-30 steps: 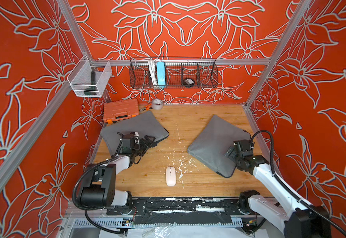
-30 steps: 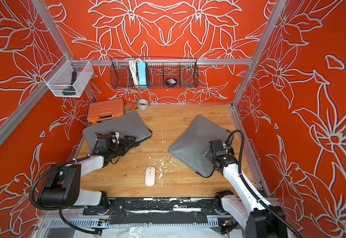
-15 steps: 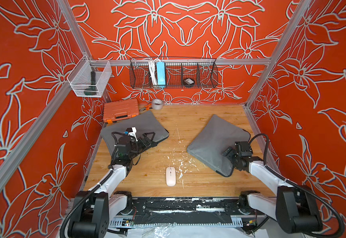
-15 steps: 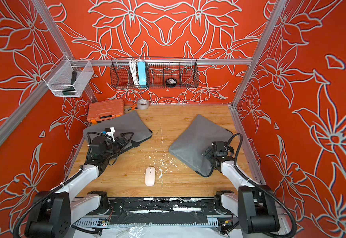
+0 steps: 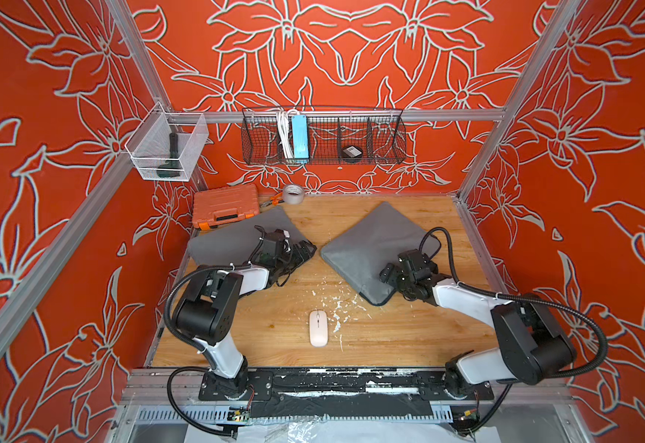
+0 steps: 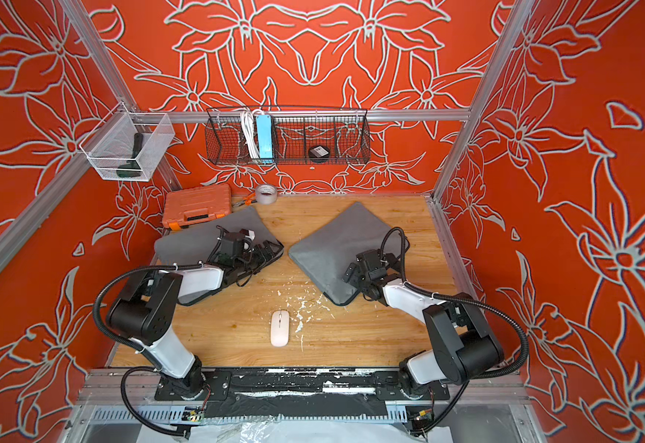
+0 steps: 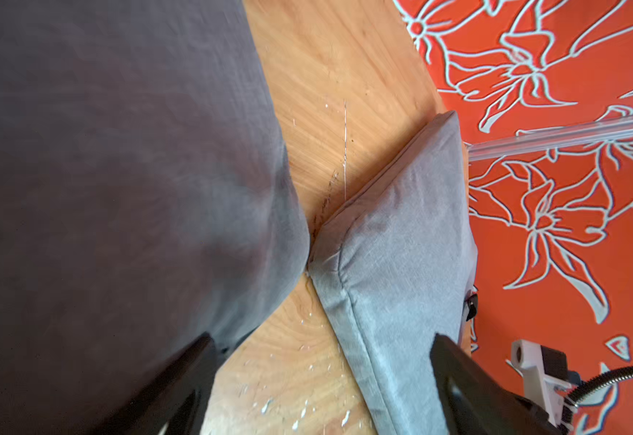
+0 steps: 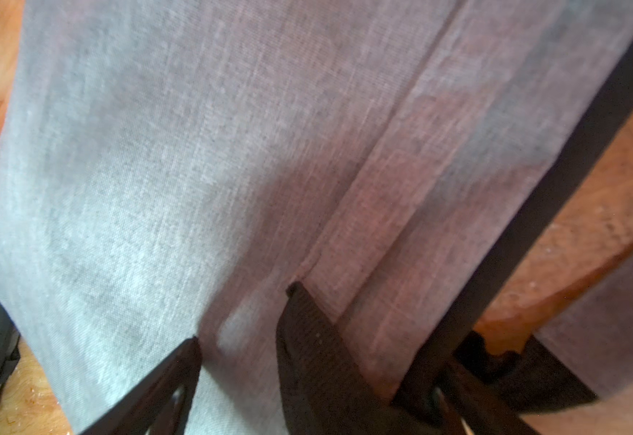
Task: Put the mouse into the laptop bag
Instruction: Adjust the zippered laptop bag at the center of the board.
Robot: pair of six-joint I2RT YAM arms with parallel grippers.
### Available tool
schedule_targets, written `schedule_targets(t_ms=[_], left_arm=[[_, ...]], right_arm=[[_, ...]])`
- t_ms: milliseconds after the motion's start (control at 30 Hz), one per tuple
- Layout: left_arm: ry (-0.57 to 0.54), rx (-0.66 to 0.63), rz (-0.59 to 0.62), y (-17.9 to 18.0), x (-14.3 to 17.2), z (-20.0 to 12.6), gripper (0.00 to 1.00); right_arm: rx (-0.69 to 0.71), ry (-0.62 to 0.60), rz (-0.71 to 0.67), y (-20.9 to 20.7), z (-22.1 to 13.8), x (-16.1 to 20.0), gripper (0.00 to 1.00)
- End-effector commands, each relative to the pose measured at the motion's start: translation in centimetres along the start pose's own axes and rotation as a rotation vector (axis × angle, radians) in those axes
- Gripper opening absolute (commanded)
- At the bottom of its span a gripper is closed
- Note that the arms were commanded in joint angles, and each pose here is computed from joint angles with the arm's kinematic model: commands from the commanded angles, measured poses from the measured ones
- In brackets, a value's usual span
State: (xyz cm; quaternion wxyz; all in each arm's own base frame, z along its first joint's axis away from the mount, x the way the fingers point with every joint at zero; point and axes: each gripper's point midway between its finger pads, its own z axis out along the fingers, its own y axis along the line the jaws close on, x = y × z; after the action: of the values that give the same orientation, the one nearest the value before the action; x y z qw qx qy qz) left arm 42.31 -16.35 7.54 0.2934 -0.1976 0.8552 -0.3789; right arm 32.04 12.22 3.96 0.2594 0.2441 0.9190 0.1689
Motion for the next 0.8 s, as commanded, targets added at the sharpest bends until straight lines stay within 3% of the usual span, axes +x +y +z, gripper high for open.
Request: schedule_targets(t_ms=[0, 133, 433, 567, 767], left_arm=[[-0.021, -0.064, -0.024, 1.3, -1.7, 2.2, 0.91], [-0.044, -0.113, -0.084, 2.1, -4.3, 4.4, 0.89], [-0.155, -0.222, -0.161, 6.0, -10.1, 4.6, 0.9], [-0.193, -0.187, -0.16, 4.0, -10.7, 2.8, 0.9], [-0.282, -0.075, -0.196, -1.6, -8.6, -3.0, 0.92]], right_arm=[[0.038, 0.066, -0.018, -0.9, 0.4, 1.6, 0.91], [0.007, 0.049, -0.034, -0.3, 0.0, 1.2, 0.92], [-0.035, 0.129, -0.064, 1.0, 2.0, 3.3, 0.9], [-0.051, 0.148, -0.077, 2.3, 2.9, 4.4, 0.89], [-0.087, 0.163, -0.175, 6.2, 2.5, 7.1, 0.88]])
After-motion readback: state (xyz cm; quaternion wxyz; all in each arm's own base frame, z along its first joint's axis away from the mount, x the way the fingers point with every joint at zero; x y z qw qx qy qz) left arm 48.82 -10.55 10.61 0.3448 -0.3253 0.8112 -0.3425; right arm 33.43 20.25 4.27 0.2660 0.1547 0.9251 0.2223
